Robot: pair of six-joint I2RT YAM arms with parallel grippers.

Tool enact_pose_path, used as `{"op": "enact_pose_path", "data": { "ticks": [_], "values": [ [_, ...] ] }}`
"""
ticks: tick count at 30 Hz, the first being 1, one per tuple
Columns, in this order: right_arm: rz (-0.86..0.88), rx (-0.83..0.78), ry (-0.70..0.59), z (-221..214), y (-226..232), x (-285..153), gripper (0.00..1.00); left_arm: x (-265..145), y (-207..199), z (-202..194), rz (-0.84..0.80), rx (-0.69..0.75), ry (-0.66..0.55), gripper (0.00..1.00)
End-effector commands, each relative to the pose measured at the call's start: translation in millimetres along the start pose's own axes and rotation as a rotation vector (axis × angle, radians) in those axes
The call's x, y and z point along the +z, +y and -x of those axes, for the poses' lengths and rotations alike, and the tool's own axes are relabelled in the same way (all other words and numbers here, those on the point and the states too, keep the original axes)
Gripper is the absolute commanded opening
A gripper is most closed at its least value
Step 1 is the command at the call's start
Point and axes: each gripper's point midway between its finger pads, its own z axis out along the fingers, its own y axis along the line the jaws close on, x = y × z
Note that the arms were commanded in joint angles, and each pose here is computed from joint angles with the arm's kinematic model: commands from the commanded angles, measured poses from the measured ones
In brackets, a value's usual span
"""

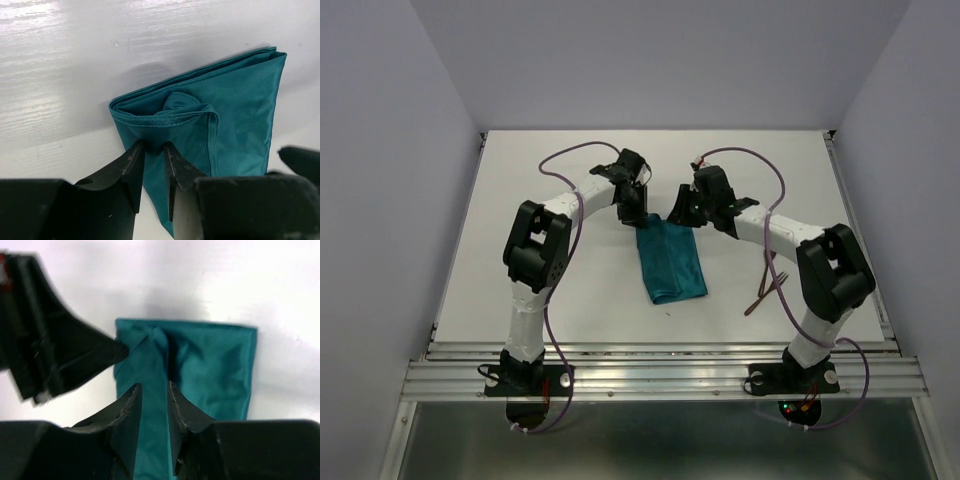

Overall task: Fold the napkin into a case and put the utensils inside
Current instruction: Fold the lower triangle-folded napkin at the center of the board, then smooth out the 2/3-rectangle-folded napkin at the center of the board.

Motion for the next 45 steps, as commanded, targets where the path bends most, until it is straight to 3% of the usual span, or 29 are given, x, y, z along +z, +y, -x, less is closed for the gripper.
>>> {"op": "enact_pose_path", "data": {
  "ticks": [1,8,14,22,25,32,45],
  "values": [
    [0.031,0.024,0.015,17.4,3.2,19.7,0.31,-27.0,-9.3,25.3,0.004,0.006,-0.084,0.34],
    [0.064,0.001,0.056,17.1,9.4,32.2,0.29,-26.1,-13.2,25.9,-0.017,0.01,-0.082,0.35],
    [0.085,0.0,0.066,17.6,13.4,36.1,0.23,-21.6,-24.3,26.5,-0.075,0.016,-0.064,0.22],
    [0.088,0.008,0.09,13.1,11.6,48.5,0.18,-6.8,-28.4,18.8,-0.118,0.018,-0.021,0.17],
    [0.065,0.017,0.093,10.4,5.6,54.3,0.16,-2.0,-28.5,17.8,-0.123,0.016,-0.013,0.18],
    [-0.009,0.038,0.055,14.3,-7.6,55.2,0.12,8.3,-23.5,13.0,-0.109,0.013,0.009,0.32],
    [-0.047,0.019,0.035,17.8,-13.6,47.9,0.15,-10.4,-28.8,18.1,-0.121,0.016,-0.026,0.35]
  ]
}}
